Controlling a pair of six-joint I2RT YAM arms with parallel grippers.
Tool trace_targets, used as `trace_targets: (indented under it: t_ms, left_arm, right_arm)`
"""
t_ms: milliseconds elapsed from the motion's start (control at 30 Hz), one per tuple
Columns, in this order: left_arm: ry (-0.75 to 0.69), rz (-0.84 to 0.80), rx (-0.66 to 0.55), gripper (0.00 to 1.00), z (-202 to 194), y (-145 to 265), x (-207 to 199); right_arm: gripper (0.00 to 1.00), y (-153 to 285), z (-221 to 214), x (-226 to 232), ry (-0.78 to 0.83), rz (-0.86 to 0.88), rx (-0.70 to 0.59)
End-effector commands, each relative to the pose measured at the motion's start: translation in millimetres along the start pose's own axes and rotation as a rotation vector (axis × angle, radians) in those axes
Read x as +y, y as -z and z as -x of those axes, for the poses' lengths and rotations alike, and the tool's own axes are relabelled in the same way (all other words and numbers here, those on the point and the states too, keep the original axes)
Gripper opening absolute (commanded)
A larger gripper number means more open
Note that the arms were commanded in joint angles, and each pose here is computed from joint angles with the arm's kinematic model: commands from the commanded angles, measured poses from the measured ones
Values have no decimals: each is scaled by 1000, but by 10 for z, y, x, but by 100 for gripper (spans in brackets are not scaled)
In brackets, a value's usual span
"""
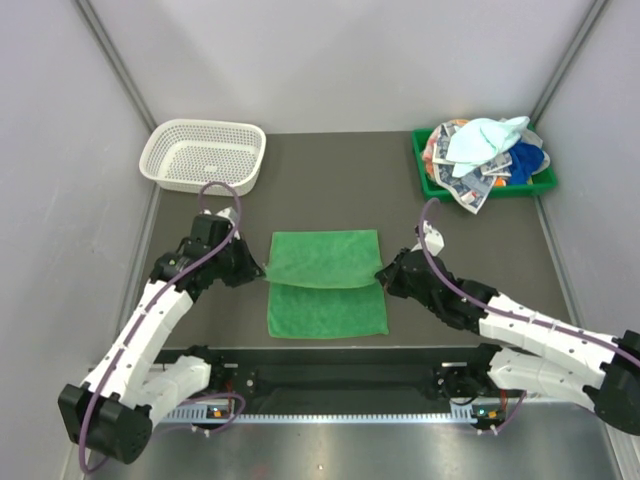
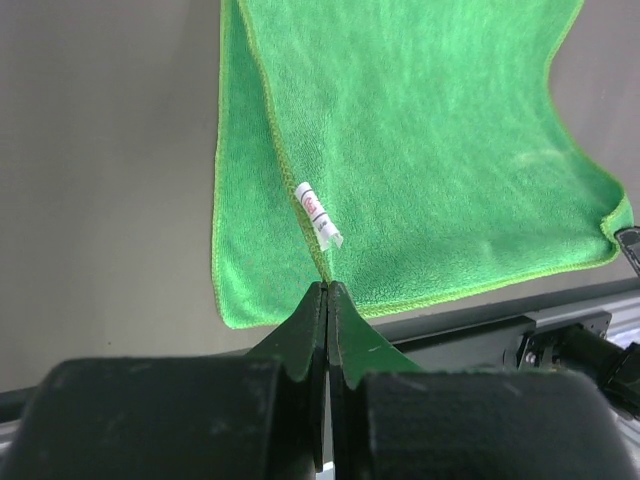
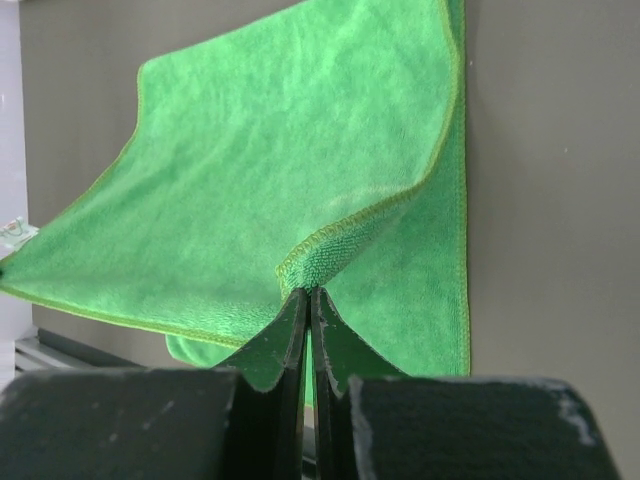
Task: Fold and stack the towels
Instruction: Fold the towel
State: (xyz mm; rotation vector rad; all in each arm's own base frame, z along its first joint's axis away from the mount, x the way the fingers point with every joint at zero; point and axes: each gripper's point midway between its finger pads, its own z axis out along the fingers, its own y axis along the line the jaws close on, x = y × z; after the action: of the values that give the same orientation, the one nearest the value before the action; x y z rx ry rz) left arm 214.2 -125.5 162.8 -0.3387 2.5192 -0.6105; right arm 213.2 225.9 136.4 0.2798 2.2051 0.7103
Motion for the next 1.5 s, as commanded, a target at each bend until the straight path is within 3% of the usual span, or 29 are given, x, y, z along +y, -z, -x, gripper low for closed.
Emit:
trace_targets:
  t_ms: [0, 333, 633, 933, 1467]
  left_arm:
    - [41, -26, 37, 0, -142, -37, 17]
    - [118, -10, 183, 0, -678, -390, 307]
    - [119, 12, 179, 0, -585, -336, 266]
    - [89, 21, 72, 0, -272, -37, 129]
    - [205, 50, 208, 0, -758, -313, 370]
  right_arm:
    - [0, 7, -65, 10, -27, 6, -5]
    - [0, -84, -484, -288, -69, -31, 57]
    - [0, -27, -450, -254, -53, -34, 38]
    - [0, 185, -203, -50, -41, 12, -9]
    - [0, 26, -799, -319, -77, -28, 95]
